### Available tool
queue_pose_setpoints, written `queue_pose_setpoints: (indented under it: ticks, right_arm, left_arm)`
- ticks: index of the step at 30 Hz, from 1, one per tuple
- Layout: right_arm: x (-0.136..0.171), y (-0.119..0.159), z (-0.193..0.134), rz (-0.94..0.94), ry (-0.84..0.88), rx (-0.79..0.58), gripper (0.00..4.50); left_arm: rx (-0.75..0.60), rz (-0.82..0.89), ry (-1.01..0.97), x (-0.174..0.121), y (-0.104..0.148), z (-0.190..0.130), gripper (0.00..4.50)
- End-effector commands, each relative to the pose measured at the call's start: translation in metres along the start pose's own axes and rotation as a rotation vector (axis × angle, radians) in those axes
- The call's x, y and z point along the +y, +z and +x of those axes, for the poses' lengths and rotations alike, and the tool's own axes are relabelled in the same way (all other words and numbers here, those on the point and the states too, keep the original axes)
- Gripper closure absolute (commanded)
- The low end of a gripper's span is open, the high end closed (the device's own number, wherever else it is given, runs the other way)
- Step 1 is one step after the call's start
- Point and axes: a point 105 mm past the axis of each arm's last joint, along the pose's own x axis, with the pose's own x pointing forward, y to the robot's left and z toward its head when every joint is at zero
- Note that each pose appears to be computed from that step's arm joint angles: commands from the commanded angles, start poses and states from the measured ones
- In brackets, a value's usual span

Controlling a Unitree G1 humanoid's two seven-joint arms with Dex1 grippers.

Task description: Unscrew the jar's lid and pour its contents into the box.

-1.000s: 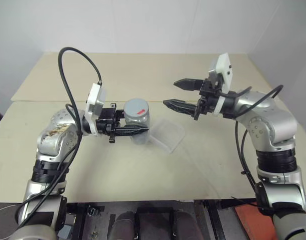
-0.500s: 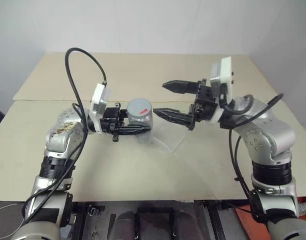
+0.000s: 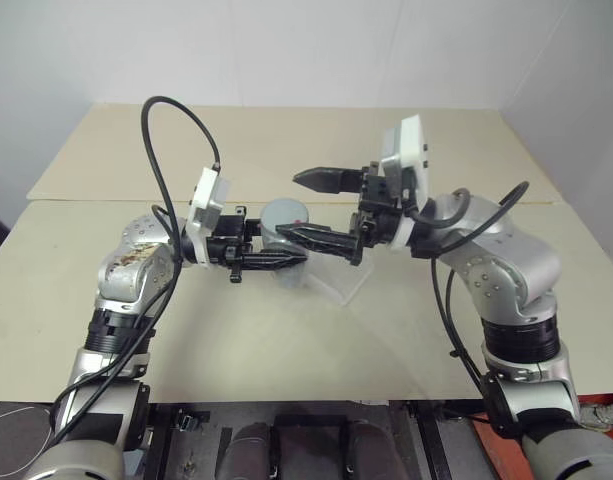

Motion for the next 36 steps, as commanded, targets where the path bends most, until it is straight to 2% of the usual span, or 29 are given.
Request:
queue_pose_setpoints:
  ticks: [1, 7, 13, 28, 36]
  right_arm:
    - [0.002, 0.013, 0.007, -0.039, 0.02, -0.025, 0.01]
    - [0.002, 0.008, 0.022, -0.037, 0.021, -0.01, 0.01]
    - [-0.007, 0.003, 0.023, -0.023, -0.02, 0.007, 0.01]
    - [-0.028, 0.009, -0.024, -0.019, -0.133, 0.01, 0.01]
    - [-0.03, 0.009, -0.037, -0.026, -0.162, 0.019, 0.01]
  left_arm:
    - [-0.006, 0.054, -0.013, -0.002, 0.011, 0.001, 2.59]
    - [-0.002, 0.055, -0.013, -0.003, 0.01, 0.001, 2.59]
    - [0.001, 0.057, -0.011, -0.002, 0.01, 0.0, 2.59]
    - [0.011, 0.063, -0.006, -0.004, 0.012, -0.006, 2.59]
    - [0.016, 0.066, -0.007, -0.004, 0.012, -0.008, 2.59]
